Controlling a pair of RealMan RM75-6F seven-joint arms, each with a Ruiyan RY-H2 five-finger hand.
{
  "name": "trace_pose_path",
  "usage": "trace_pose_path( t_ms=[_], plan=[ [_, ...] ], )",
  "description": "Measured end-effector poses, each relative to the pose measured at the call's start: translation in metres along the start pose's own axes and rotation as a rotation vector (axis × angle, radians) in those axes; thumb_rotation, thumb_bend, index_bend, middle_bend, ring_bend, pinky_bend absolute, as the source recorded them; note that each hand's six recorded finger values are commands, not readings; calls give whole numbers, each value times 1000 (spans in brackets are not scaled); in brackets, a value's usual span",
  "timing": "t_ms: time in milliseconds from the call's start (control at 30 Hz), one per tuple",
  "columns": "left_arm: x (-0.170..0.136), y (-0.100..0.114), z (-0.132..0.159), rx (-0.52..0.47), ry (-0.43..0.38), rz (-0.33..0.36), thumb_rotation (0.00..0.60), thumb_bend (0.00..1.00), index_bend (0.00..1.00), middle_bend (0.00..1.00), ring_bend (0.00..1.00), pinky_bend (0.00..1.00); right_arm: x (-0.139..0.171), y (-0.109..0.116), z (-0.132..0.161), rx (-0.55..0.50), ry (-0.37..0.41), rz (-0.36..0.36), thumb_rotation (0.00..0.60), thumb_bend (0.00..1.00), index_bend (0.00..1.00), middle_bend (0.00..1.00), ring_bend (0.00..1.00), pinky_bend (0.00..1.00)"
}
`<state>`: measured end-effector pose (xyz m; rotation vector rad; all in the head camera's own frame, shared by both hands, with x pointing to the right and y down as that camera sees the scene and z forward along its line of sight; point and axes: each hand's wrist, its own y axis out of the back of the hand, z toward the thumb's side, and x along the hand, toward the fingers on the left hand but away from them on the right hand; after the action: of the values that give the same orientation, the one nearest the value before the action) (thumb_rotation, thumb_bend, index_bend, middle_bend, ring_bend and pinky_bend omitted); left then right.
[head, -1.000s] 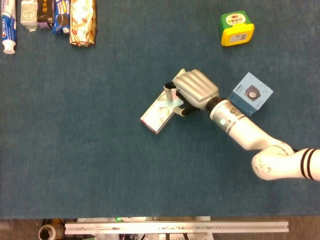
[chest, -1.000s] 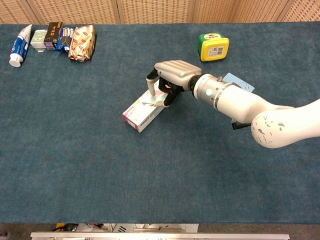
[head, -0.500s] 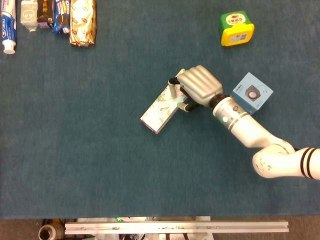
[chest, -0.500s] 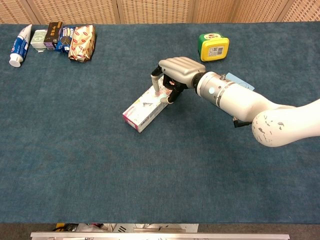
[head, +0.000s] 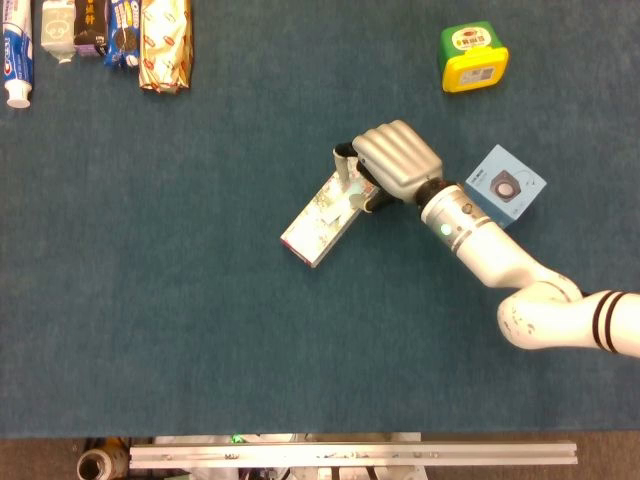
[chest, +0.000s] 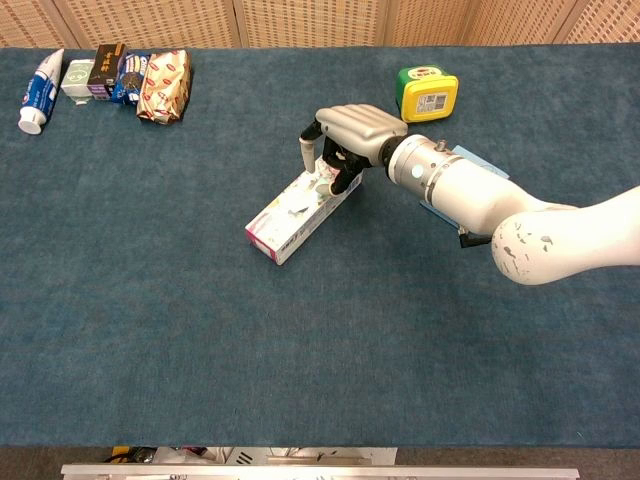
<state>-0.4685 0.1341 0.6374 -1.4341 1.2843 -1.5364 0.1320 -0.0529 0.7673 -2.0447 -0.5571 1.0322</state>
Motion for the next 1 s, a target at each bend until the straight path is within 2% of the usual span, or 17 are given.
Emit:
trace_pose_path(
  t_ms=[200, 300, 467, 600, 767, 900, 1000],
  plan=[
    [4, 4, 0, 12, -14, 5, 600, 185, 134, 247, 255, 264, 15, 19, 0, -22, 22, -78, 600, 198, 538, 893, 1000, 1000],
    [6, 5, 3, 14, -30, 1, 600, 185, 134, 247, 258, 265, 28, 32, -8, -24, 12, -138, 600, 201, 532, 830, 996, 1000],
    [14, 4, 14, 6, -89, -23, 600, 185, 134, 258, 285, 304, 63, 54, -33, -12, -47, -247, 600, 242, 532, 731, 858, 999],
    [23, 5, 27, 4, -155, -45, 600, 185, 124, 315, 440, 496, 98, 70, -56, 52, -113, -307, 600, 283, 531, 684, 794, 979],
    [39, 6, 50, 3, -266, -79, 600, 185, 119, 515, 627, 681, 143, 87, -85, 207, -222, -353, 600, 325, 530, 671, 800, 980],
    [53, 7, 73, 22, -364, -111, 600, 188, 119, 636, 737, 763, 174, 93, -96, 244, -285, -356, 600, 327, 530, 671, 807, 988],
    [62, 6, 92, 37, -441, -139, 600, 254, 118, 749, 835, 827, 194, 97, -103, 258, -336, -361, 600, 326, 530, 671, 821, 997]
  ],
)
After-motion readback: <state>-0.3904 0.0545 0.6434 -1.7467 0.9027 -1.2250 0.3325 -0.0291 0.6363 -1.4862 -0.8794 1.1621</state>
